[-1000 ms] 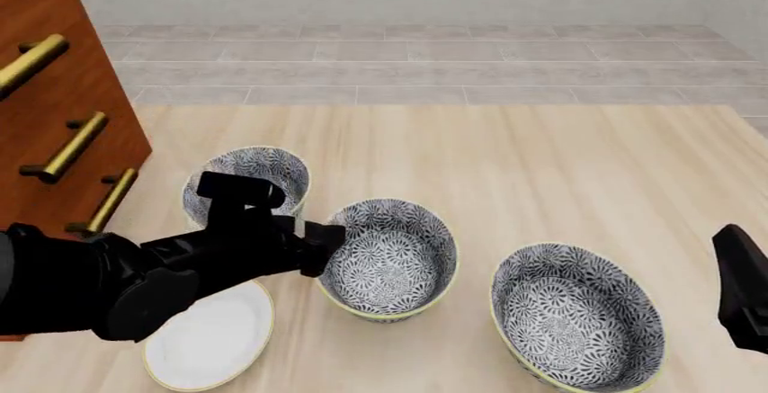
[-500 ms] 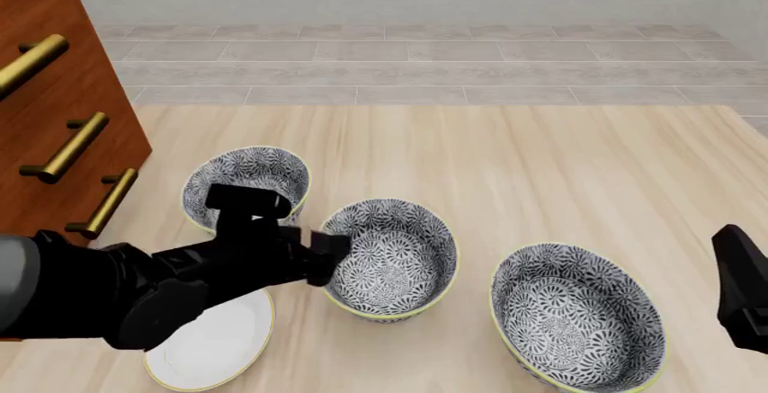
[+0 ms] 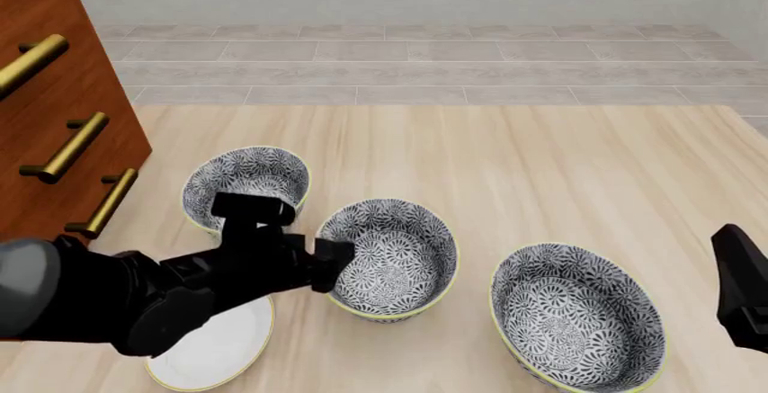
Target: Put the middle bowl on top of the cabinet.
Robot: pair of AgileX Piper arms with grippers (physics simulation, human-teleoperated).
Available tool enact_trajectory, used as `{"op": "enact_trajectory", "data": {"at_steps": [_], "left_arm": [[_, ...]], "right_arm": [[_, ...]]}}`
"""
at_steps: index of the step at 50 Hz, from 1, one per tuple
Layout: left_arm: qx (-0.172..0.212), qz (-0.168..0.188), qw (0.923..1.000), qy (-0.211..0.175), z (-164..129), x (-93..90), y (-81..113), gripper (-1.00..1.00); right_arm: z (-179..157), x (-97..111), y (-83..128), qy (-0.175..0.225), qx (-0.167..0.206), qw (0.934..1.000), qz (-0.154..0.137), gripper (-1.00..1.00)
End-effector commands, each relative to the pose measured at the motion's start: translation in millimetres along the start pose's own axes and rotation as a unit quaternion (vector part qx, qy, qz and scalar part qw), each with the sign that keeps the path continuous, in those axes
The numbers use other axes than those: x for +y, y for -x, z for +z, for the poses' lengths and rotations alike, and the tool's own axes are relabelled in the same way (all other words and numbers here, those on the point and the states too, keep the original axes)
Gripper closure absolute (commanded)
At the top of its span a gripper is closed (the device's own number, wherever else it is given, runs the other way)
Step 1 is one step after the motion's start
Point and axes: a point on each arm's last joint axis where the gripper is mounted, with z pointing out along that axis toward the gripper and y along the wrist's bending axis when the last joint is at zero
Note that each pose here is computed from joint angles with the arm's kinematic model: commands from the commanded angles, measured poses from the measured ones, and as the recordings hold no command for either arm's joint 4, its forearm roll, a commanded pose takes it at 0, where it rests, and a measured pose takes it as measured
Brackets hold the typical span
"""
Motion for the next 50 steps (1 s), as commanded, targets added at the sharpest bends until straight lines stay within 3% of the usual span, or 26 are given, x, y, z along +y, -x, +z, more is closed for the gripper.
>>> {"op": "enact_trajectory", "data": {"at_steps": [1, 31, 32, 50], "left_arm": [[0.002, -0.002, 1.0, 0.001, 2, 1.3, -3.5, -1.0], [0.004, -0.002, 1.0, 0.002, 1, 1.8, -4.2, -1.0], [0.004, -0.003, 1.0, 0.002, 0, 1.4, -2.8, 1.0], [-0.021, 0.007, 0.9994, 0.027, -11, 16.7, 11.5, 1.0]], "right_arm": [[-1, 0, 0, -0.001, 0.0, 1.0, 0.001, -1.0], [-2, -1, 0, -0.006, -0.003, 1.0, 0.005, -1.0], [-2, -1, 0, -0.006, -0.003, 1.0, 0.004, -1.0], [-3, -1, 0, -0.008, -0.006, 0.9999, 0.006, -1.0]]}}
